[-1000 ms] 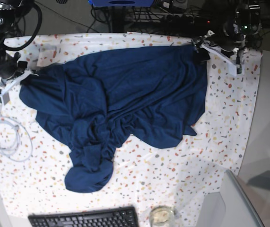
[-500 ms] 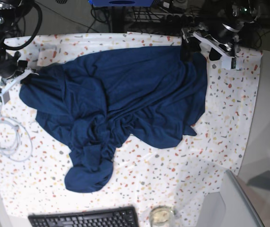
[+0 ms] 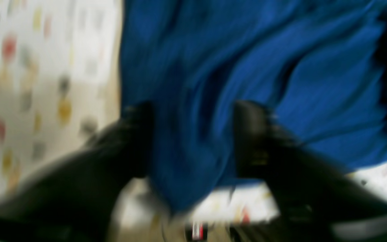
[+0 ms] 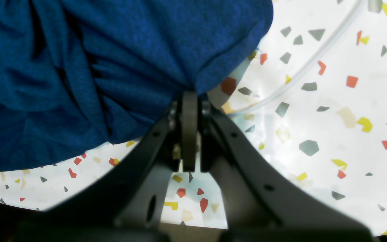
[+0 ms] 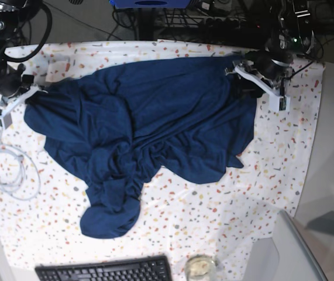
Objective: Layout the t-shirt on the table in an organized manner, then fold the t-shirt properly
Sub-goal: 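Release the left gripper and regrasp the shirt edge further along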
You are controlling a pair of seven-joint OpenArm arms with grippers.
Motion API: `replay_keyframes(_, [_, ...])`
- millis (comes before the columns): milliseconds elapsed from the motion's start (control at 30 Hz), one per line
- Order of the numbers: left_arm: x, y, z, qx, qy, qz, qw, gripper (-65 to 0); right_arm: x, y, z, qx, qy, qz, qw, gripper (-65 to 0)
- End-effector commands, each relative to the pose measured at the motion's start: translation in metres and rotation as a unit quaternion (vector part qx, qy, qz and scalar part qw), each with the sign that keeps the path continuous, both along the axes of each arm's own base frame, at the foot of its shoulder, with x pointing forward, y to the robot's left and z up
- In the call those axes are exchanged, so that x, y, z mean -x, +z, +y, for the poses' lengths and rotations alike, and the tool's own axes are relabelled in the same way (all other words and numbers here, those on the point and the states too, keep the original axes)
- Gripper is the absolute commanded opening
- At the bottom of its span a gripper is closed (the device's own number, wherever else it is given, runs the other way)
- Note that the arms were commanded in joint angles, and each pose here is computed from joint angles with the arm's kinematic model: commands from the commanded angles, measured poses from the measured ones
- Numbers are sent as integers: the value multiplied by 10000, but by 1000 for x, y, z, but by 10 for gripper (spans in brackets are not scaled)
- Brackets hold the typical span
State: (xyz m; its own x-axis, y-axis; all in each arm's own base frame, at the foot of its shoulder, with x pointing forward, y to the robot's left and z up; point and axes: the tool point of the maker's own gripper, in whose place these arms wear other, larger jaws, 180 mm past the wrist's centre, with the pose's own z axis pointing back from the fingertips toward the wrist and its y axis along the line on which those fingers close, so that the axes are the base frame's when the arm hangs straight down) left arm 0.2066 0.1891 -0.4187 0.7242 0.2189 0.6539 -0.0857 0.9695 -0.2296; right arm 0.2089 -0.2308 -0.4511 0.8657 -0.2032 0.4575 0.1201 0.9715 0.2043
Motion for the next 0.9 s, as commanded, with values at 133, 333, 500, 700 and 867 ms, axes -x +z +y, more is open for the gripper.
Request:
replay_keyframes(133, [-20, 5, 3, 15, -55, 62, 10000, -499, -9, 9, -5, 62, 2, -204, 9998, -650])
replay_keyframes(333, [-23, 1, 4, 30, -110, 248, 9996, -160, -9, 10, -6, 87, 26, -195, 9998, -650])
replay_keyframes(500, [-21, -13, 5, 107, -53, 425, 9990, -194, -9, 10, -7, 92, 10, -204, 9997, -650])
replay_keyframes(700, [-30, -33, 4, 273, 21, 640, 9976, -428, -10, 11, -7, 91, 11, -212, 9997, -650])
replay_keyframes(867, [-55, -15, 3, 238, -23, 320, 9992, -650, -10, 10, -7, 87, 9, -205, 9998, -650])
